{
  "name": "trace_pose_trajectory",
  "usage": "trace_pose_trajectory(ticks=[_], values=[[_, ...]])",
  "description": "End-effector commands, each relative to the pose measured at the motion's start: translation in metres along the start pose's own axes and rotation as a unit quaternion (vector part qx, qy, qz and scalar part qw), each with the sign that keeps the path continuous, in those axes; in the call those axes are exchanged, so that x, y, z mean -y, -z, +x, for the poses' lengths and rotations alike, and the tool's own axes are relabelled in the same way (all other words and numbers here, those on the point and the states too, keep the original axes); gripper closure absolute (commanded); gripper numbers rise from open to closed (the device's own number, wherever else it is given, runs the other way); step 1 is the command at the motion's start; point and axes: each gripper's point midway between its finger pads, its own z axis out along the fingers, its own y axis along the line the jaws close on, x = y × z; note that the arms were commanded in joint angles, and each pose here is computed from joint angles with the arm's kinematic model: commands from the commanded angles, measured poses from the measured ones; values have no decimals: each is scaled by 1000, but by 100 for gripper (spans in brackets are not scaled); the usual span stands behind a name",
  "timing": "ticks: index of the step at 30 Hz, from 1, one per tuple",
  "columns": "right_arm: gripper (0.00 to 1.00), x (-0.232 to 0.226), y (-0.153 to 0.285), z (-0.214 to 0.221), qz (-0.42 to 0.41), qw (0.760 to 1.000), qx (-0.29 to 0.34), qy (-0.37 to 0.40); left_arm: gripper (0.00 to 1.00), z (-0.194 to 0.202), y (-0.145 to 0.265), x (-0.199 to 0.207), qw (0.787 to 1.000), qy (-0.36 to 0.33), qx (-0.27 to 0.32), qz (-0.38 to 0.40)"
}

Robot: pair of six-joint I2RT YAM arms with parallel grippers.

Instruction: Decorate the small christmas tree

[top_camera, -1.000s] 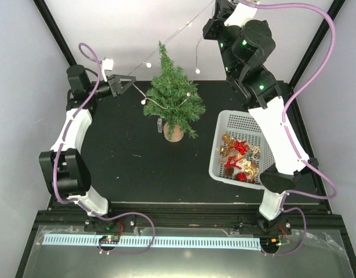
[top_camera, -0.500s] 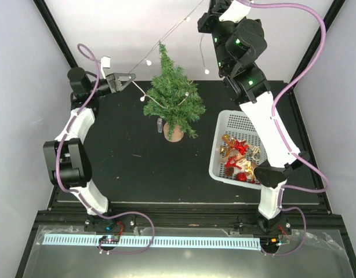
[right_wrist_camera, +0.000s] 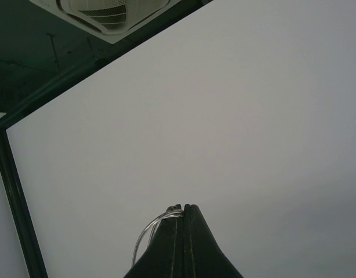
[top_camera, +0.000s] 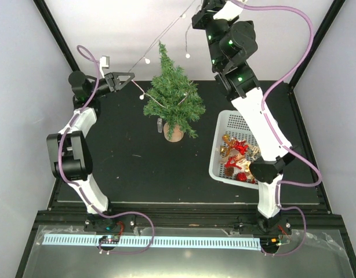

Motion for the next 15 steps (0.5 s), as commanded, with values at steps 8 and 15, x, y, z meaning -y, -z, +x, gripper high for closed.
trace_pose_trajectory(ticks=[8,15], values=[[99,18,-15,-16,1,995,67,-69,94,-6,3,-9,1000,6,4,14],[99,32,-22,-14,14,992,86,-91,94,-8,2,-16,1000,14,8,14]])
